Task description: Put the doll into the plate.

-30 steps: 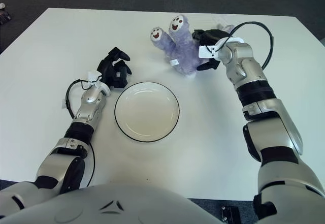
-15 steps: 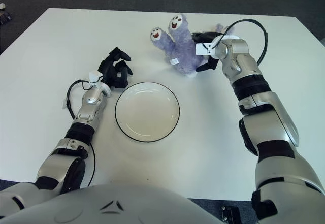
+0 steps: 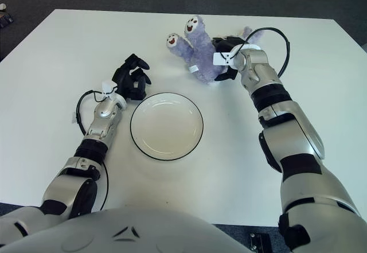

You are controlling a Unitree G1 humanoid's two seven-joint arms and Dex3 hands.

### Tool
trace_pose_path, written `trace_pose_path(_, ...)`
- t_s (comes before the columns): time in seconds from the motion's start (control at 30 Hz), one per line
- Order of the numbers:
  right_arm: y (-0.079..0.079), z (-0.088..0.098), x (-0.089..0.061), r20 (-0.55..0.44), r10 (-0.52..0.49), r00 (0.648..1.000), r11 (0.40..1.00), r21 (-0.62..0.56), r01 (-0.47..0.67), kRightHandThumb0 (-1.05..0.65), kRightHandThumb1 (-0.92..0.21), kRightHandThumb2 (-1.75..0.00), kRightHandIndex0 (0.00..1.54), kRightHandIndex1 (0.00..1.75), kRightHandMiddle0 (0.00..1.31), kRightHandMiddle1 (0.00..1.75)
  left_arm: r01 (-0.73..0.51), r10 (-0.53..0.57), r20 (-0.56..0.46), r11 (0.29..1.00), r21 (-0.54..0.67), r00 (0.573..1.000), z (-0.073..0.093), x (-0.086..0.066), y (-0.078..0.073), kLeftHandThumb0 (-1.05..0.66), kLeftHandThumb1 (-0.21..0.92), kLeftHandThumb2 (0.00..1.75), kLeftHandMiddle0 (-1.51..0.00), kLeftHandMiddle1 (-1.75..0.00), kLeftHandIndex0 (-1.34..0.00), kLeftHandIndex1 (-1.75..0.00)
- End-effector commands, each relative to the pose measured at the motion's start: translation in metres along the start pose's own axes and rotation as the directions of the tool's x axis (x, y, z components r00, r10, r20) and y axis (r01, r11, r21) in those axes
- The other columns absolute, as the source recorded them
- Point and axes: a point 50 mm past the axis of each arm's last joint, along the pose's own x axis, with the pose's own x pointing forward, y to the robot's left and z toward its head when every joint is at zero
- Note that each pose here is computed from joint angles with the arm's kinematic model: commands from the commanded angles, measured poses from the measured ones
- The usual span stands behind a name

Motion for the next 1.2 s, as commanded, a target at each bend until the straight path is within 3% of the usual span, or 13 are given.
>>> trace_pose_path(0.0, 0.031, 0.003, 0.005, -0.004, 0.104, 0.995, 0.994, 0.025, -0.104, -0.39, -0.17, -1.05, 0.10, 0.24, 0.00, 0.38, -0.038, 0.033, -0.113, 0.998, -0.042, 0.993, -0.028, -0.023, 0.000, -0.01, 0.29, 1.33, -0.67, -1.75, -0.44, -1.64)
trace_pose_path(0.17, 0.037, 0.002, 0.007, -0.014, 0.071, 0.997, 0.996, 0.048, -0.070, -0.13, -0.11, -1.19, 0.02, 0.96, 0.00, 0.73, -0.039, 0.034, -0.115, 0.998, -0.049, 0.993, -0.028, -0.023, -0.001, -0.02, 0.28, 1.33, -0.68, -1.75, -0.45, -1.62)
trace_pose_path(0.3, 0.042, 0.003, 0.007, -0.023, -0.040, 0.999, 0.998, 0.045, 0.041, 0.14, -0.08, -1.39, 0.00, 1.37, 0.01, 1.36, -0.038, 0.032, -0.117, 0.998, -0.051, 0.993, -0.028, -0.022, -0.001, -0.01, 0.31, 1.33, -0.54, -1.75, -0.48, -1.72)
trace_pose_path(0.4, 0.045, 0.002, 0.006, -0.031, -0.097, 0.995, 0.995, 0.035, 0.098, 0.21, -0.08, -1.45, 0.05, 1.61, 0.07, 1.57, -0.038, 0.031, -0.117, 0.998, -0.052, 0.993, -0.028, -0.022, 0.000, -0.01, 0.32, 1.32, -0.51, -1.75, -0.48, -1.73)
trace_pose_path(0.53, 0.051, -0.001, 0.006, -0.033, -0.169, 0.985, 0.985, 0.023, 0.170, 0.24, -0.10, -1.47, 0.13, 1.71, 0.18, 1.69, -0.034, 0.028, -0.117, 0.998, -0.053, 0.993, -0.028, -0.022, 0.000, -0.01, 0.32, 1.32, -0.50, -1.75, -0.49, -1.74)
trace_pose_path(0.57, 0.052, -0.001, 0.006, -0.031, -0.183, 0.983, 0.983, 0.023, 0.184, 0.31, -0.22, -1.36, 0.27, 1.72, 0.27, 1.71, -0.034, 0.027, -0.117, 0.998, -0.053, 0.993, -0.028, -0.022, 0.000, -0.01, 0.32, 1.32, -0.50, -1.75, -0.49, -1.74)
trace_pose_path(0.6, 0.053, -0.002, 0.005, -0.026, -0.208, 0.978, 0.978, 0.028, 0.208, 0.33, -0.26, -1.32, 0.31, 1.73, 0.31, 1.72, -0.033, 0.027, -0.116, 0.998, -0.053, 0.993, -0.028, -0.022, 0.000, -0.01, 0.32, 1.32, -0.50, -1.75, -0.49, -1.74)
trace_pose_path(0.63, 0.054, -0.003, 0.005, -0.022, -0.224, 0.974, 0.974, 0.032, 0.225, 0.37, -0.31, -1.28, 0.39, 1.73, 0.42, 1.73, -0.033, 0.027, -0.116, 0.998, -0.053, 0.993, -0.028, -0.022, 0.000, -0.01, 0.32, 1.32, -0.50, -1.75, -0.49, -1.74)
trace_pose_path(0.77, 0.057, -0.004, 0.004, -0.003, -0.278, 0.960, 0.958, 0.076, 0.278, 0.44, -0.35, -1.27, 0.53, 1.74, 0.62, 1.74, -0.033, 0.027, -0.114, 0.998, -0.051, 0.993, -0.028, -0.022, 0.001, -0.01, 0.32, 1.32, -0.50, -1.75, -0.49, -1.74)
trace_pose_path(0.97, 0.060, -0.004, 0.000, 0.017, -0.346, 0.938, 0.929, 0.144, 0.340, 0.46, -0.33, -1.30, 0.59, 1.75, 0.84, 1.75, -0.032, 0.026, -0.112, 0.998, -0.052, 0.993, -0.028, -0.022, 0.002, -0.01, 0.32, 1.32, -0.50, -1.75, -0.49, -1.74)
trace_pose_path(1.17, 0.058, -0.003, -0.001, 0.023, -0.377, 0.926, 0.913, 0.176, 0.368, 0.45, -0.38, -1.24, 0.55, 1.74, 0.93, 1.75, -0.033, 0.027, -0.115, 0.998, -0.047, 0.993, -0.028, -0.022, 0.002, -0.01, 0.32, 1.32, -0.50, -1.75, -0.49, -1.74)
